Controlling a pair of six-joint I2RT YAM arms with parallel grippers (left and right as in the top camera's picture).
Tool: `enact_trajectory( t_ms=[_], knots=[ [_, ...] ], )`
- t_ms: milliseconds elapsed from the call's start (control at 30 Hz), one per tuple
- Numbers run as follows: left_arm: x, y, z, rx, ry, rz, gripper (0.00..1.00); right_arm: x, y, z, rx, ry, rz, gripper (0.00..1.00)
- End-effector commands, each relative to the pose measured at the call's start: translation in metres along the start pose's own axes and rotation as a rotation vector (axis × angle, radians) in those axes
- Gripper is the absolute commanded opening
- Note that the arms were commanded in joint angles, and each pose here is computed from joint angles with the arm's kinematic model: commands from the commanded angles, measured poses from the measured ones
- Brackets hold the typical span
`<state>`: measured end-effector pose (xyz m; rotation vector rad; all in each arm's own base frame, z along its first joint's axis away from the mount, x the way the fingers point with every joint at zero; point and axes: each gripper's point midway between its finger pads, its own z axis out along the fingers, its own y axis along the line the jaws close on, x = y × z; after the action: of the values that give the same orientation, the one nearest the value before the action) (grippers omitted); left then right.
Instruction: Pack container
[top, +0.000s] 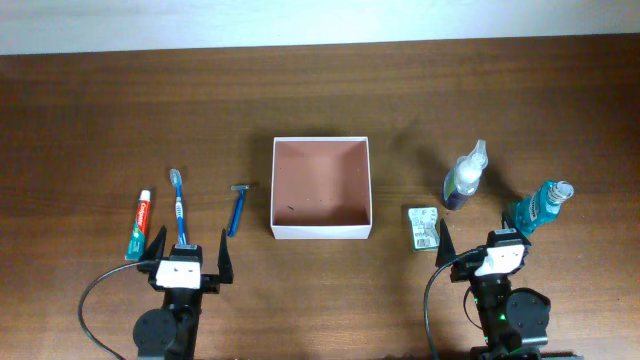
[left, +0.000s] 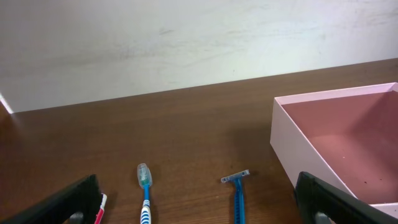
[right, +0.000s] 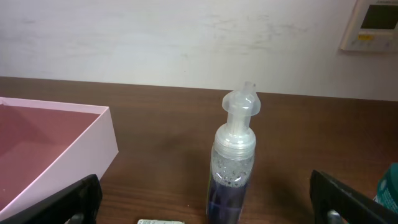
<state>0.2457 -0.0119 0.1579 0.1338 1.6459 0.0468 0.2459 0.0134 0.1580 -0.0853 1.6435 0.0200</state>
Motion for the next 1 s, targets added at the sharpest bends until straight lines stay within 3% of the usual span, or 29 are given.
enact_trajectory(
  t_ms=[0, 667, 967],
  knots=[
    [0.002, 0.001, 0.0, -0.009, 0.0, 0.016, 0.99, 0.002, -0.001, 0.0, 0.005, 0.0, -0.003, 0.98],
    [0.002, 0.001, 0.0, -0.008, 0.002, 0.015, 0.99, 0.004, 0.0, 0.001, -0.003, 0.013, -0.001, 0.98],
    [0.002, 0.001, -0.001, -0.004, 0.058, -0.075, 0.99, 0.006, 0.001, 0.003, -0.004, 0.076, 0.136, 0.98]
  ],
)
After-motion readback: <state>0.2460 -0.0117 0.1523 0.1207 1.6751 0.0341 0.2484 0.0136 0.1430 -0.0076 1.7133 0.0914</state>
